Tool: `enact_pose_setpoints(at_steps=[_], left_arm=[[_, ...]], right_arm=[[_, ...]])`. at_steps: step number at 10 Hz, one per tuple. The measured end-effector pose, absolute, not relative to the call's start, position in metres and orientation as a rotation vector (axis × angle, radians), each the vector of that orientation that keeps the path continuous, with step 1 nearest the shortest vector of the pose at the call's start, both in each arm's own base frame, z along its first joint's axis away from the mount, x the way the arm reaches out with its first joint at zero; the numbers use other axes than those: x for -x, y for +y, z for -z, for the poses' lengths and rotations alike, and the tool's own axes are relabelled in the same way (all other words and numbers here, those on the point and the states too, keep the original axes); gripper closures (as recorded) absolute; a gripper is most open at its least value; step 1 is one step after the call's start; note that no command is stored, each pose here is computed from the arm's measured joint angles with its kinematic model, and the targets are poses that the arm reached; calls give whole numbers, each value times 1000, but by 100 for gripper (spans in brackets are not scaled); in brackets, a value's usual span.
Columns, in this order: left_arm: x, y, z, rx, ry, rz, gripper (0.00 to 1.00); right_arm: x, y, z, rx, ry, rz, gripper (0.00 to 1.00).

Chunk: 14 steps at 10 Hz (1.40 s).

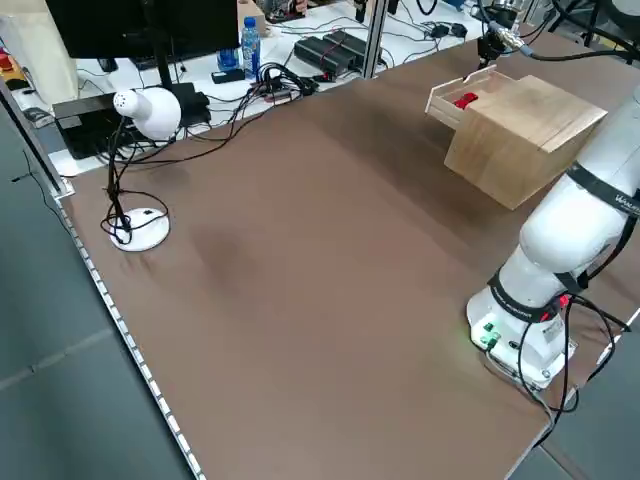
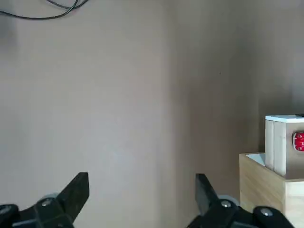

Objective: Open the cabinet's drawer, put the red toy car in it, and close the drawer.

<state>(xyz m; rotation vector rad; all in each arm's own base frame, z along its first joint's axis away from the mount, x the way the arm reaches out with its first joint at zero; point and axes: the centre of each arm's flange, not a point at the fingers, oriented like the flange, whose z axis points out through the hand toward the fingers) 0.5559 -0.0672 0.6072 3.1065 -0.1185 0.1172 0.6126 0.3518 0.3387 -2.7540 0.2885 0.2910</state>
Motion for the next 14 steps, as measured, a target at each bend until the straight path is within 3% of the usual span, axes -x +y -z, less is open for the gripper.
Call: enact_pose_setpoints(at_steps=[14], left_arm=[[-559,-67,-600,-3107,-118,-97,1]], right_arm=[[-576,362,-327,2721,34,-668,97]])
